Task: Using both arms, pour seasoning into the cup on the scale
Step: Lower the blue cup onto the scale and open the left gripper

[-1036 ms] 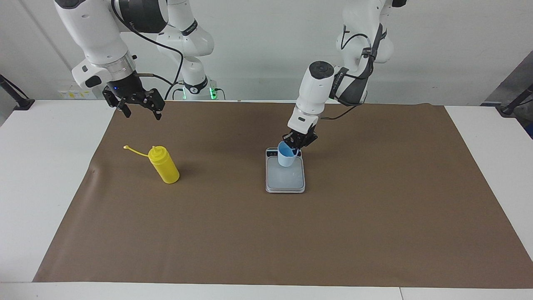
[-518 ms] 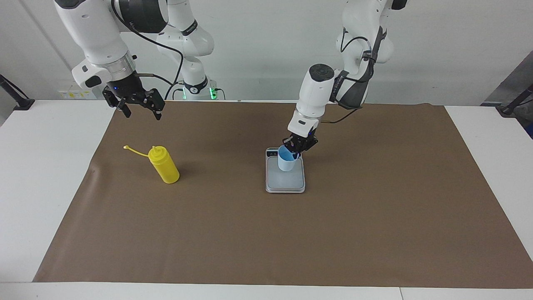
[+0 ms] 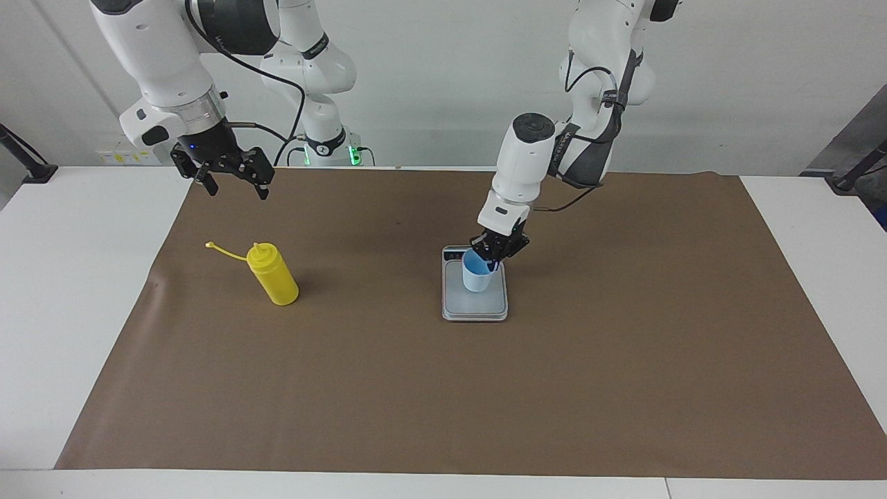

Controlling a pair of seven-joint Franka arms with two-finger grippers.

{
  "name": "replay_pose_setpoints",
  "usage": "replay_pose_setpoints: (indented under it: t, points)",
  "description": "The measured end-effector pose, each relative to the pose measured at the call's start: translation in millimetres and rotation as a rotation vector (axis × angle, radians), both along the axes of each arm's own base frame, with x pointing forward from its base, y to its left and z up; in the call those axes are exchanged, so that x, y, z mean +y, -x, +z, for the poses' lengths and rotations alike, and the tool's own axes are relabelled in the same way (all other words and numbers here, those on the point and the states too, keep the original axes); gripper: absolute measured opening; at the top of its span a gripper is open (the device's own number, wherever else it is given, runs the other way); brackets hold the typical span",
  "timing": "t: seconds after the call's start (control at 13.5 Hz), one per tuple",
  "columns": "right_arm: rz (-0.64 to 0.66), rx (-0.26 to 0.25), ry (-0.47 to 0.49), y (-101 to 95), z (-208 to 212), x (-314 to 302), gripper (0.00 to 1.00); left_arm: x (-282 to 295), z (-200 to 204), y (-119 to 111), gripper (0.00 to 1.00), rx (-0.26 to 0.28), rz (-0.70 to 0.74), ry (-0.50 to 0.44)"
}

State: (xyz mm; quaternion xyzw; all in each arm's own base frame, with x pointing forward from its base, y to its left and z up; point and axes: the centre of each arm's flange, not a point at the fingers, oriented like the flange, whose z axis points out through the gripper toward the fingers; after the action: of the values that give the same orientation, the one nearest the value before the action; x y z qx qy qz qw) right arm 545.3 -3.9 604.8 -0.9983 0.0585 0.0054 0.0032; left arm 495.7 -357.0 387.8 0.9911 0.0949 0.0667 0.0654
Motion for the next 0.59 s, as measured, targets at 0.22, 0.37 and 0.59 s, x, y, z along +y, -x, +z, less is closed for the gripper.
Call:
replay_pose_setpoints:
  t: [0.22, 0.37, 0.59]
  points:
    - [0.000, 0.000, 0.000, 0.0, 0.0, 0.0, 1.00, 1.2, -3.4, -2.1, 0.04, -0.003, -0.003, -0.008]
    - [0.000, 0.000, 0.000, 0.0, 0.0, 0.0, 1.00, 1.7, -2.8, -5.6, 0.22, -0.006, -0.001, -0.007]
    - [0.000, 0.000, 0.000, 0.0, 0.0, 0.0, 1.00, -1.0, 13.5, -12.0, 0.58, 0.004, 0.001, -0.016]
